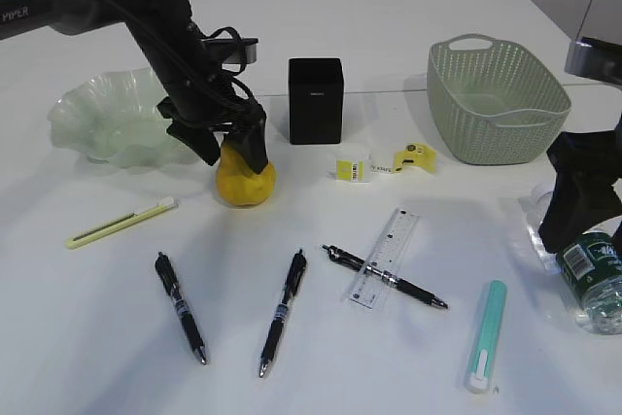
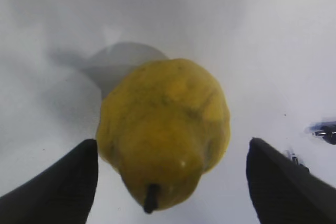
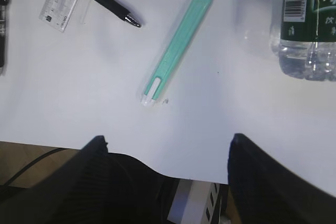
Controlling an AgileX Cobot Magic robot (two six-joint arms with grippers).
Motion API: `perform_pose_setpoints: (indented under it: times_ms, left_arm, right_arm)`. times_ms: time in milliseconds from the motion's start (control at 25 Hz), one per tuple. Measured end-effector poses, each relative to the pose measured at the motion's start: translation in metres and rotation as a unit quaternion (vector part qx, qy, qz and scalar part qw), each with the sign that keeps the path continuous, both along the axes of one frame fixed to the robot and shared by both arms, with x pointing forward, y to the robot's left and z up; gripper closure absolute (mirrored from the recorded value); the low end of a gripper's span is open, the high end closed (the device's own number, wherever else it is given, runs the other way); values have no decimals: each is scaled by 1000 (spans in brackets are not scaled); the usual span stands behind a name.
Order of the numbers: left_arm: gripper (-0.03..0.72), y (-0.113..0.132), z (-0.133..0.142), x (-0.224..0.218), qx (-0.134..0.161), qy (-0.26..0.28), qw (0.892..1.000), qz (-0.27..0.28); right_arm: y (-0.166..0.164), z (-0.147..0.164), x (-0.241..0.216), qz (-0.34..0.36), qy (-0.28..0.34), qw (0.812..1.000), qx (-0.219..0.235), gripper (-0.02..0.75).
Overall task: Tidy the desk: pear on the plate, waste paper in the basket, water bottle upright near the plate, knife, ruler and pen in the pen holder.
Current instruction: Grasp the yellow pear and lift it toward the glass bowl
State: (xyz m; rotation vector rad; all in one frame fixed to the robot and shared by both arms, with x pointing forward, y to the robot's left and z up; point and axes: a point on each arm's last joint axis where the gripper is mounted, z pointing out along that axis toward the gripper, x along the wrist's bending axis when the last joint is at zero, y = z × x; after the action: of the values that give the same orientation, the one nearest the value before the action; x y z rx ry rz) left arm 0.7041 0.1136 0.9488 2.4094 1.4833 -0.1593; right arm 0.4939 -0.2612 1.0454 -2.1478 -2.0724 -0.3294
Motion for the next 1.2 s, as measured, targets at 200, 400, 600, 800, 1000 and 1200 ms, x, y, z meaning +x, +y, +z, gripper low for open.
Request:
perform_pose_setpoints:
  times_ms: [200,400,600,800,1000,1200]
  left_arm:
    - [75,0,-1,0,0,0,1000,-3]
    - [95,0,-1,0,0,-2,1000,-8]
    - [99,0,-1,0,-1,-2,1000,-10]
    - [139,0,-1,0,-1,-3,1000,-12]
    - [239,0,-1,0,0,-8,1000,-24]
    - [307,-1,-1,0,-1,-11,999,-32]
  right_arm:
    - [0,0,0,0,0,1000,0,187]
    - [0,0,0,0,0,1000,0,187]
    - [0,0,0,0,0,1000,0,187]
    - [0,0,0,0,0,1000,0,186]
    - [0,0,0,0,0,1000,0,186]
    - [0,0,0,0,0,1000,0,187]
